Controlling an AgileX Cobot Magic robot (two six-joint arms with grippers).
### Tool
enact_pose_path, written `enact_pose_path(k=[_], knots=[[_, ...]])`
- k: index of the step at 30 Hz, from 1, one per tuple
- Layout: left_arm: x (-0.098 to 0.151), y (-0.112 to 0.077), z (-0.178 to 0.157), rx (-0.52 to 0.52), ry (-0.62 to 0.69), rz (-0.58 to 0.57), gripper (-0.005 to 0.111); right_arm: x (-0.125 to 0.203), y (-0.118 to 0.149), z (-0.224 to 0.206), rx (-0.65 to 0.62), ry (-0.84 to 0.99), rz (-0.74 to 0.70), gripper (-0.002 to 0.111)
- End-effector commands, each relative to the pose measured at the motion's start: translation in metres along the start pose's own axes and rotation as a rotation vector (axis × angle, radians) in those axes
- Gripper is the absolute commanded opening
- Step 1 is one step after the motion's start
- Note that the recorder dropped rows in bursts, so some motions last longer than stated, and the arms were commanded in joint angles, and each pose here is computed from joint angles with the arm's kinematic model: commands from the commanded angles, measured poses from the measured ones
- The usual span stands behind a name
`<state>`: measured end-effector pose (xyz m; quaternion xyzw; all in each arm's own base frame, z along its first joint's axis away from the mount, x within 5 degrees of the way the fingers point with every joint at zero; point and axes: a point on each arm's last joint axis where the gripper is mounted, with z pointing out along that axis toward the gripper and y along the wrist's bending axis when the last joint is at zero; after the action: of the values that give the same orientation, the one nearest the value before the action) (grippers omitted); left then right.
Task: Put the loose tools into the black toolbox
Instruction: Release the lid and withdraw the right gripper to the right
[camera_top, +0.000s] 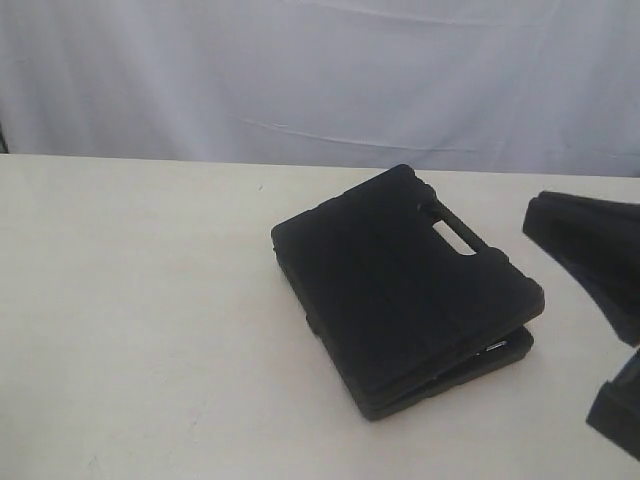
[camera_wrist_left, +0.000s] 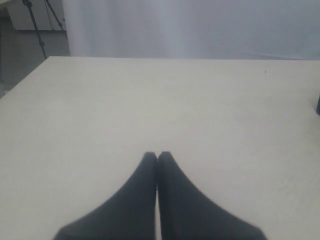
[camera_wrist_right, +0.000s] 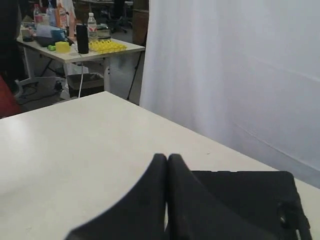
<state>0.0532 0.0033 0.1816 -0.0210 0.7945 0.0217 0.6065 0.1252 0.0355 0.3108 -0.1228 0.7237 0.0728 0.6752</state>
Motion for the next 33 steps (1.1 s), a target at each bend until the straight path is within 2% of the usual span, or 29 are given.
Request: enact_pose_path(k=[1, 11, 17, 22, 24, 27, 33], knots=[[-0.001, 0.0, 0.0, 0.004, -0.011, -0.001, 0.0, 0.014, 0.005, -0.001, -0.044, -0.067, -0.008, -0.001], [-0.001, 0.0, 0.0, 0.004, -0.011, -0.001, 0.0, 0.02, 0.005, -0.001, -0.036, -0.026, 0.001, -0.001], [-0.001, 0.0, 0.0, 0.004, -0.011, -0.001, 0.0, 0.019, 0.022, -0.003, -0.172, -0.034, -0.027, -0.001], [-0.001, 0.0, 0.0, 0.004, -0.011, -0.001, 0.0, 0.02, 0.025, -0.003, -0.193, -0.039, -0.132, -0.001], [-0.001, 0.0, 0.0, 0.004, -0.011, -0.001, 0.0, 0.02, 0.024, -0.006, -0.188, -0.035, -0.132, -0.001], [-0.001, 0.0, 0.0, 0.004, -0.011, -0.001, 0.0, 0.019, 0.015, -0.012, -0.121, -0.032, -0.108, -0.001], [-0.001, 0.0, 0.0, 0.004, -0.011, -0.001, 0.0, 0.021, -0.013, -0.031, 0.145, -0.073, -0.01, -0.001]])
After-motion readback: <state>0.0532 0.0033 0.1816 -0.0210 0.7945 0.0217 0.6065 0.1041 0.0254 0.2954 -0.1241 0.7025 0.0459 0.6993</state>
